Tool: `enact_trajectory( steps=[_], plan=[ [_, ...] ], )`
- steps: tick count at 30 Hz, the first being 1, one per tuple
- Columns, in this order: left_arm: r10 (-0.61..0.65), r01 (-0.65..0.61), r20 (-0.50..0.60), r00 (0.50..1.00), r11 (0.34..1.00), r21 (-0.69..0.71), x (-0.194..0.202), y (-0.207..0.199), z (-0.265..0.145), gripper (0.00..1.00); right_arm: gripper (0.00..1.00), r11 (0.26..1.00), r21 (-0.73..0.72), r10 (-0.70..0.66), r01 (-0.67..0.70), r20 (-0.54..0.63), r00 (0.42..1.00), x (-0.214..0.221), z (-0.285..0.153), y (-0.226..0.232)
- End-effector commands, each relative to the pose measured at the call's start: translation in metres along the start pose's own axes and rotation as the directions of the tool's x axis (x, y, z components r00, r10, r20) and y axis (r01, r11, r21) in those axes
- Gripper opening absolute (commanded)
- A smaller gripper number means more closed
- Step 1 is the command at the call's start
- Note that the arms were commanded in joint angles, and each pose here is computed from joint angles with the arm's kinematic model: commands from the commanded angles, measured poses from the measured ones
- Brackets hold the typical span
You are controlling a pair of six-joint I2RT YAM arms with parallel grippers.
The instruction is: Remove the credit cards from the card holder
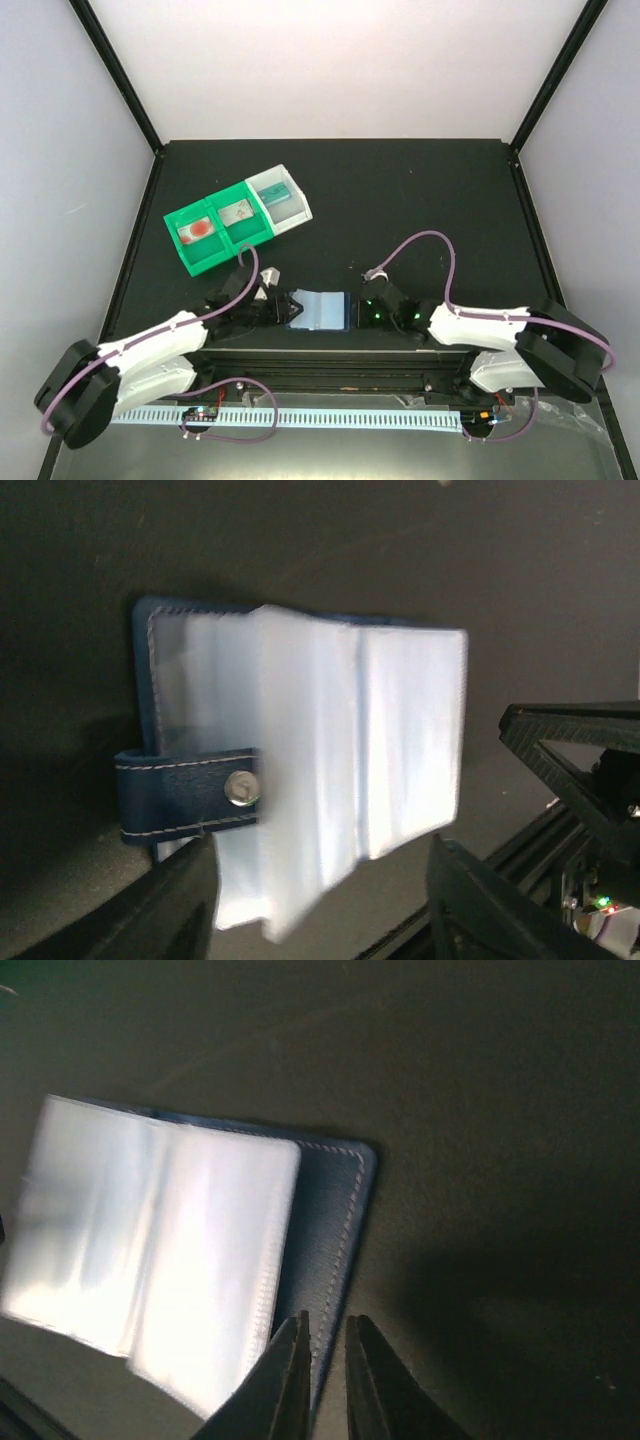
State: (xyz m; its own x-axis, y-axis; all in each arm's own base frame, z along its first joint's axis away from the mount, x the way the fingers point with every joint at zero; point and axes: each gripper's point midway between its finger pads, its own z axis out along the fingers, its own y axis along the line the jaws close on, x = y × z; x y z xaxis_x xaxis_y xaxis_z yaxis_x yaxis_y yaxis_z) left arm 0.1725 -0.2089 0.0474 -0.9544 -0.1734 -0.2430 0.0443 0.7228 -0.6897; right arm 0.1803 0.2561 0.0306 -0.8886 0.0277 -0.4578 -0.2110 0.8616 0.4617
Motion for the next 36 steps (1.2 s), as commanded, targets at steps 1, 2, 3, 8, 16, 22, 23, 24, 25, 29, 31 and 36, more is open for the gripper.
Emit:
enact_trajectory(
  steps=[1, 2, 3, 8, 16, 22, 23, 24, 25, 29, 31, 36],
  plan=[
    [0.064, -0.061, 0.109, 0.992, 0.998, -0.028, -0.025, -0.024, -0.033, 0.64, 0.19, 0.999, 0.025, -0.047, 0.045, 0.096, 0.994, -0.03, -0.027, 0.009],
    [0.081, -0.078, 0.134, 0.988, 0.997, -0.028, -0.03, -0.031, -0.043, 0.7, 0.24, 0.998, 0.016, -0.055, 0.053, 0.108, 0.993, -0.035, -0.034, 0.014],
    [0.098, -0.094, 0.157, 0.983, 0.995, -0.033, -0.035, -0.037, -0.054, 0.77, 0.31, 0.998, 0.005, -0.061, 0.061, 0.124, 0.99, -0.04, -0.043, 0.018],
    [0.198, -0.188, 0.31, 0.93, 0.98, -0.06, -0.057, -0.069, -0.121, 0.99, 0.7, 0.994, -0.032, -0.09, 0.1, 0.236, 0.968, -0.072, -0.101, 0.038],
    [0.328, -0.34, 0.514, 0.793, 0.938, -0.073, -0.07, -0.116, -0.225, 0.99, 1.0, 0.974, -0.163, -0.071, 0.155, 0.431, 0.899, -0.113, -0.208, 0.068],
    [0.345, -0.413, 0.581, 0.737, 0.911, -0.016, -0.064, -0.134, -0.253, 0.99, 1.0, 0.958, -0.224, -0.062, 0.181, 0.455, 0.888, -0.116, -0.235, 0.079],
    [0.35, -0.427, 0.583, 0.733, 0.904, -0.006, -0.061, -0.136, -0.254, 0.99, 1.0, 0.956, -0.228, -0.062, 0.184, 0.457, 0.887, -0.117, -0.236, 0.08],
    [0.355, -0.44, 0.584, 0.73, 0.898, 0.005, -0.059, -0.138, -0.255, 0.99, 1.0, 0.955, -0.231, -0.061, 0.185, 0.457, 0.887, -0.117, -0.237, 0.08],
    [0.357, -0.452, 0.587, 0.726, 0.892, 0.016, -0.057, -0.14, -0.256, 0.99, 1.0, 0.955, -0.232, -0.06, 0.185, 0.457, 0.887, -0.117, -0.238, 0.08],
    [0.347, -0.459, 0.583, 0.735, 0.887, 0.051, -0.052, -0.141, -0.254, 0.99, 1.0, 0.952, -0.243, -0.056, 0.184, 0.454, 0.889, -0.116, -0.238, 0.082],
    [0.34, -0.452, 0.577, 0.742, 0.89, 0.057, -0.051, -0.139, -0.25, 0.99, 1.0, 0.953, -0.244, -0.053, 0.181, 0.453, 0.89, -0.115, -0.237, 0.081],
    [0.334, -0.44, 0.568, 0.752, 0.896, 0.055, -0.052, -0.134, -0.241, 0.99, 1.0, 0.952, -0.249, -0.05, 0.177, 0.446, 0.894, -0.112, -0.232, 0.08]
  ],
)
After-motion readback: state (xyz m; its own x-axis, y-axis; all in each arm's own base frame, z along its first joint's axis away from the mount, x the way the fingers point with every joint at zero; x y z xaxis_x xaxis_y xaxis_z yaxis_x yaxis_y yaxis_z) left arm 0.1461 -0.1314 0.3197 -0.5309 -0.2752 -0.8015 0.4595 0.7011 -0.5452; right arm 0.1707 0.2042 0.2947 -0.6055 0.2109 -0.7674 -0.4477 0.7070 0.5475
